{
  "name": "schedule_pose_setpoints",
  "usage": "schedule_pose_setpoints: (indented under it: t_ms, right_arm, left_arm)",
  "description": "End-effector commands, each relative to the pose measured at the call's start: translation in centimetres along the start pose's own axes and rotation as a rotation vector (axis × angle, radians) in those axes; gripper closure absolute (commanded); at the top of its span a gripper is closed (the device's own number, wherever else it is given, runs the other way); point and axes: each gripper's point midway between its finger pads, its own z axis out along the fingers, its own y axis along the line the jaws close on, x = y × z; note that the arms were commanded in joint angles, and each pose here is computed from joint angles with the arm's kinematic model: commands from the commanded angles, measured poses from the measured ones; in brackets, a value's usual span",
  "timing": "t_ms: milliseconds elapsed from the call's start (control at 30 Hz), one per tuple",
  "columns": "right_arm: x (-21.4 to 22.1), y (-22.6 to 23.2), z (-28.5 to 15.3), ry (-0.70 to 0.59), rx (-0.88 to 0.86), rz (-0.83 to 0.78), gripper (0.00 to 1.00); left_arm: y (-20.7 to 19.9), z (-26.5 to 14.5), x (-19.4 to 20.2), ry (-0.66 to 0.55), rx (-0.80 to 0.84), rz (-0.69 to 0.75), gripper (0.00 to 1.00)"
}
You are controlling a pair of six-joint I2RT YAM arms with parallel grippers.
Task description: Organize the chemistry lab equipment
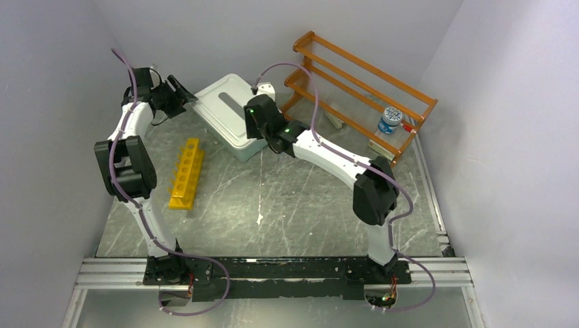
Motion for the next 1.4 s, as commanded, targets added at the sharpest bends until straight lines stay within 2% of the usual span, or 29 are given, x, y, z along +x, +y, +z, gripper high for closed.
schedule_pose_setpoints:
  t_ms: [0, 200, 433, 633, 800, 867, 933, 1067, 1167, 1367]
  right_arm:
    - [-1.1, -0.7, -1.6, -0.025, -0.020, 0.044, 0.52]
    - [1.4, -1.8, -1.0, 0.036, 0.011, 0.043, 0.59]
    - [3.0, -2.6, -0.4, 0.082, 0.029, 0.037, 0.64]
    - [3.3, -2.4, 0.7, 0.093, 0.020, 0.031, 0.65]
    - [2.6, -2.4, 1.1, 0.056, 0.020, 0.041, 0.64]
    - [1.7, -2.0, 0.6, 0.025, -0.007, 0.042, 0.61]
    - [0.8, -1.9, 0.1, -0.001, -0.023, 0.044, 0.50]
    - [-0.7, -1.9, -1.0, -0.044, -0.029, 0.058, 0.40]
    - [-1.1, -2.2, -0.9, -0.058, -0.029, 0.071, 0.36]
    - [0.8, -2.9, 1.2, 0.007, 0.031, 0.060, 0.36]
  left_arm:
    - [1.0, 0.8, 0.1, 0.013, 0.001, 0.013, 0.32]
    - [3.1, 2.0, 1.3, 0.050, -0.066, -0.026, 0.44]
    - [4.9, 2.5, 2.1, 0.081, -0.143, -0.066, 0.49]
    - [4.3, 2.8, 1.9, 0.088, -0.107, -0.054, 0.48]
    - [2.8, 2.6, 1.3, 0.093, -0.046, -0.004, 0.39]
    - [1.8, 2.3, 0.9, 0.078, -0.011, 0.026, 0.34]
    - [0.9, 1.9, 0.7, 0.072, 0.027, 0.041, 0.32]
    - [-0.2, 1.7, 0.5, 0.072, 0.051, 0.069, 0.26]
    - [-0.3, 1.5, 0.3, 0.068, 0.034, 0.080, 0.23]
    - [-2.1, -0.8, -1.5, 0.021, 0.023, 0.124, 0.22]
